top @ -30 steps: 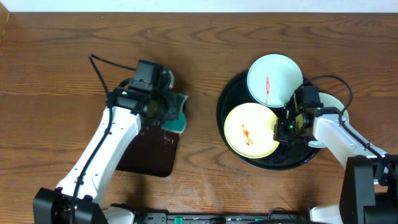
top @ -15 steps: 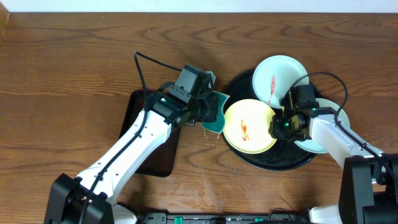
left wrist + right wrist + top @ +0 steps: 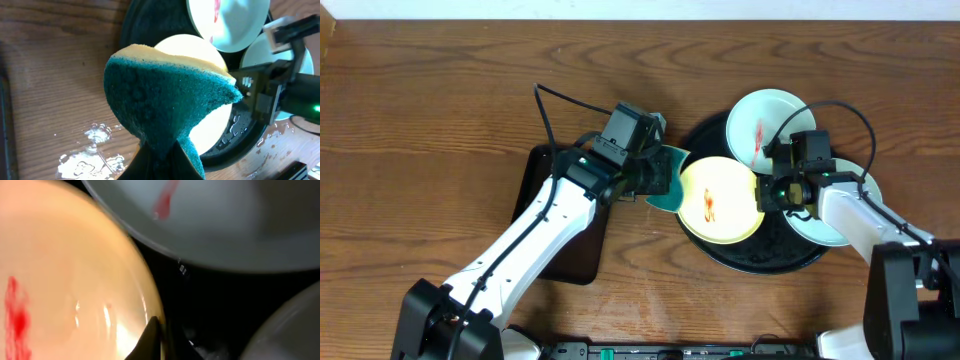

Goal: Clean dirty plates on tray and stack at the side
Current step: 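Carry the sponge with the left gripper onto the yellow plate, then scrub the yellow plate with the sponge while right gripper holds it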

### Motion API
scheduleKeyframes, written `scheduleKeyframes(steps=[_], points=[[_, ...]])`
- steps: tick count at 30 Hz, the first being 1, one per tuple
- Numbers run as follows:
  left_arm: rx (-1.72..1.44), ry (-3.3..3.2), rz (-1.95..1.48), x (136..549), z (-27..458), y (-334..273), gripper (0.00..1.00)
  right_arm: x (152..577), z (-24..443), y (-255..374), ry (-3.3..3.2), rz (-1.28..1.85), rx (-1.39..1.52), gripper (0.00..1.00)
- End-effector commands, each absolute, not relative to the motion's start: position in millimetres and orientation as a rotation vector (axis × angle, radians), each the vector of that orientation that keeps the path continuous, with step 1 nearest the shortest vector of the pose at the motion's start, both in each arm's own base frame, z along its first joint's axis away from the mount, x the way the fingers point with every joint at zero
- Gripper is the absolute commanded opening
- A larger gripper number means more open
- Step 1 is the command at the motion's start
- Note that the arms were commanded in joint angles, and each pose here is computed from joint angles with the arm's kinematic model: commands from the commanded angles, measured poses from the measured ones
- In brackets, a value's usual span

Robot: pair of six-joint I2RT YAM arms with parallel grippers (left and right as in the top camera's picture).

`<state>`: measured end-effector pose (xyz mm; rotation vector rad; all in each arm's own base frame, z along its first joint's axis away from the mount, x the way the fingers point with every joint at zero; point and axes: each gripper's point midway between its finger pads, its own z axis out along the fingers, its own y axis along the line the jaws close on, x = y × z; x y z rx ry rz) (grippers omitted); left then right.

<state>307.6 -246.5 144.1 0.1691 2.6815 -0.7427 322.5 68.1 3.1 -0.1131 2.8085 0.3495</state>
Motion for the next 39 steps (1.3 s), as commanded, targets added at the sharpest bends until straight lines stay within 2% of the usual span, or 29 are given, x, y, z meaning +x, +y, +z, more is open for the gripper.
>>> scheduleKeyframes(steps=[1,4,9,22,26,29,34,39], points=[[0.201,2.634,-0.783,308.8,159.6,-258.6,0.08,304.9,-9.4,75.2,2.899,0.409,0.013,0.01],[0.227,2.62,-0.795,307.4,160.9,-266.3,0.07,298.0,-10.6,74.4,2.936,0.423,0.163,0.01],[0.253,2.592,-0.819,312.8,155.0,-284.3,0.07,293.7,-11.4,76.4,2.951,0.424,0.115,0.01],[0.27,2.706,-0.797,323.0,69.2,-343.7,0.08,291.6,-11.8,76.6,2.958,0.419,0.071,0.02],[0.229,2.805,-0.65,320.9,28.4,-328.0,0.07,291.4,-11.8,76.6,2.959,0.419,0.071,0.03],[0.177,2.864,-0.381,319.5,7.0,-293.6,0.08,291.1,-11.9,76.5,2.96,0.418,0.072,0.04],[0.183,2.832,-0.078,332.3,17.5,-260.6,0.07,290.6,-12.0,76.5,2.962,0.418,0.072,0.04],[0.236,2.768,-0.111,345.9,33.5,-275.1,0.08,290.5,-12.0,76.5,2.963,0.418,0.072,0.03]])
